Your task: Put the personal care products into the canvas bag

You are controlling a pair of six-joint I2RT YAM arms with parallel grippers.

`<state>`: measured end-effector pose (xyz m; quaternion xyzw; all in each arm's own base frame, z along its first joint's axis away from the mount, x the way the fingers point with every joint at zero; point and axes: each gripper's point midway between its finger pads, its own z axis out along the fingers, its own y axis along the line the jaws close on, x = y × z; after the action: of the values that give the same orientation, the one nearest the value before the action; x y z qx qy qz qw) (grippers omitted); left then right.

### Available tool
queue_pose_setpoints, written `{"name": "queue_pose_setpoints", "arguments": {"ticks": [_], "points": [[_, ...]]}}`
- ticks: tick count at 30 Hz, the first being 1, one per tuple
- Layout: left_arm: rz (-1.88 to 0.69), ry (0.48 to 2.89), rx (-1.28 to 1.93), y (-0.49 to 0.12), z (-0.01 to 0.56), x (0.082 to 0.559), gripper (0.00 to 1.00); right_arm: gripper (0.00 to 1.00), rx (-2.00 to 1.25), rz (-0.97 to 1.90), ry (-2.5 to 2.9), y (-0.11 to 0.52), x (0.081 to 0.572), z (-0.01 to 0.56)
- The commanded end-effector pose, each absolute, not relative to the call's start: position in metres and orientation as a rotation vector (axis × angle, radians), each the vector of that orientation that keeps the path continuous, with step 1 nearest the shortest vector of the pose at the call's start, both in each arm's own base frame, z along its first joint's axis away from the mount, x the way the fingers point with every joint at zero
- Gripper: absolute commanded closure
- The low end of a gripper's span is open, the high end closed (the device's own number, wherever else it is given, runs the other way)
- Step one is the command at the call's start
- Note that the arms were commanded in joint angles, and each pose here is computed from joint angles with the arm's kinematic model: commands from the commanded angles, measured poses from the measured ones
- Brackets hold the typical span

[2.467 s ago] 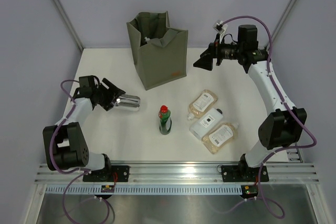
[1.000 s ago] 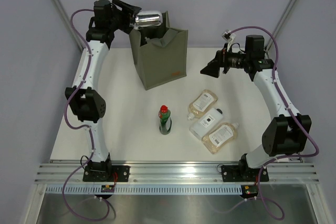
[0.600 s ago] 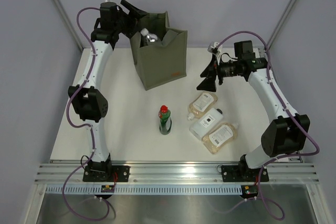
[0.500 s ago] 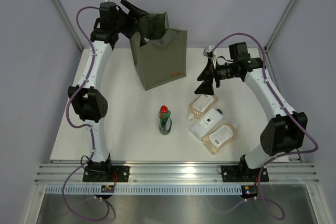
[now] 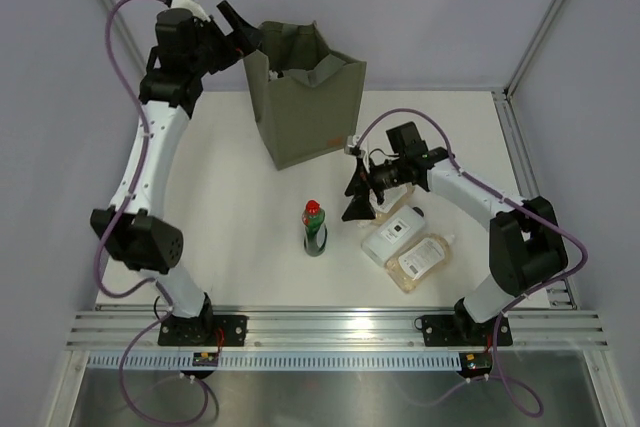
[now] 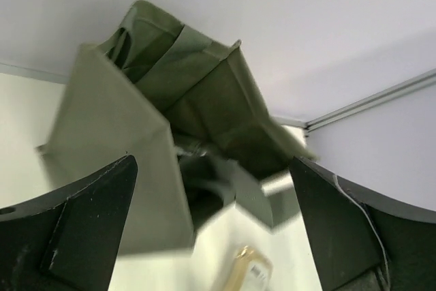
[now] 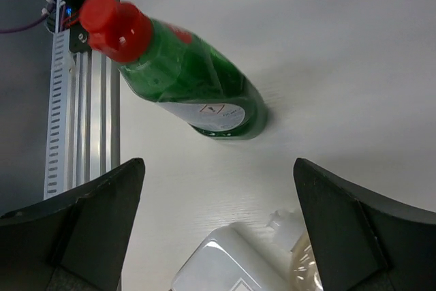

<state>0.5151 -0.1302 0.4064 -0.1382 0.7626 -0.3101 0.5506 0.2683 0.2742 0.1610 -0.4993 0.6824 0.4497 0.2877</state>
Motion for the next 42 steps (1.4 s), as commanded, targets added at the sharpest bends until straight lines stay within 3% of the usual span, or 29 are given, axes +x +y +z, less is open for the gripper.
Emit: {"name": "queue_pose_setpoints", "arguments": {"ticks": [1,2,5,7,8,9,10,11,12,14,15,19,26,34,36,39,40,42], "points": [[-0.519,1.654,-0.158,-0.099,0.448,0.462,0.01,0.01,-1.314,1.140,1.656,0.296,0.279,0.165],[-0.469,1.603,-0.149,-0.087,0.466,0.436,0.01,0.00,-1.325,1.148,1.638,0.298,0.275,0.163],[-0.403,1.677,-0.144,-0.076,0.420,0.408,0.01,0.00,-1.325,1.221,1.573,0.306,0.269,0.163],[-0.420,1.653,-0.100,-0.076,0.419,0.372,0.01,0.00,-1.517,1.240,1.235,0.303,0.250,0.166],[-0.421,1.727,-0.103,-0.076,0.380,0.363,0.01,0.01,-1.589,1.219,1.106,0.301,0.242,0.165],[-0.436,1.702,-0.093,-0.076,0.383,0.342,0.01,0.01,-1.642,1.261,1.084,0.295,0.227,0.163],[-0.450,1.725,-0.101,-0.077,0.369,0.332,0.01,0.01,-1.748,1.106,0.843,0.296,0.234,0.163],[-0.454,1.793,-0.118,-0.077,0.333,0.324,0.01,0.01,-1.797,1.214,0.962,0.286,0.218,0.141],[-0.465,1.760,-0.120,-0.075,0.336,0.306,0.01,0.00,-1.858,1.089,0.781,0.295,0.239,0.160],[-0.473,1.812,-0.168,-0.072,0.300,0.290,0.01,0.00,-1.909,1.219,0.850,0.288,0.232,0.141],[-0.477,1.809,-0.178,-0.071,0.294,0.282,0.01,0.01,-1.941,1.123,0.669,0.296,0.245,0.154],[-0.474,1.761,-0.224,-0.061,0.286,0.245,0.01,0.01,-1.918,1.209,0.718,0.313,0.255,0.148],[-0.435,1.762,-0.239,-0.052,0.280,0.218,0.01,0.00,-2.016,1.175,0.666,0.338,0.245,0.132],[-0.482,1.774,-0.227,-0.059,0.282,0.217,0.01,0.02,-2.047,1.170,0.753,0.372,0.228,0.123],[-0.486,1.772,-0.226,-0.060,0.284,0.218,0.01,0.07,-2.065,1.171,0.771,0.370,0.223,0.121],[-0.490,1.777,-0.227,-0.061,0.284,0.219,0.01,0.30,-2.053,1.175,0.890,0.366,0.225,0.121],[-0.493,1.775,-0.227,-0.061,0.284,0.219,0.01,0.53,-2.040,1.143,0.902,0.369,0.230,0.127],[-0.494,1.778,-0.227,-0.061,0.283,0.219,0.01,0.83,-1.994,1.140,1.089,0.366,0.236,0.126]]}}
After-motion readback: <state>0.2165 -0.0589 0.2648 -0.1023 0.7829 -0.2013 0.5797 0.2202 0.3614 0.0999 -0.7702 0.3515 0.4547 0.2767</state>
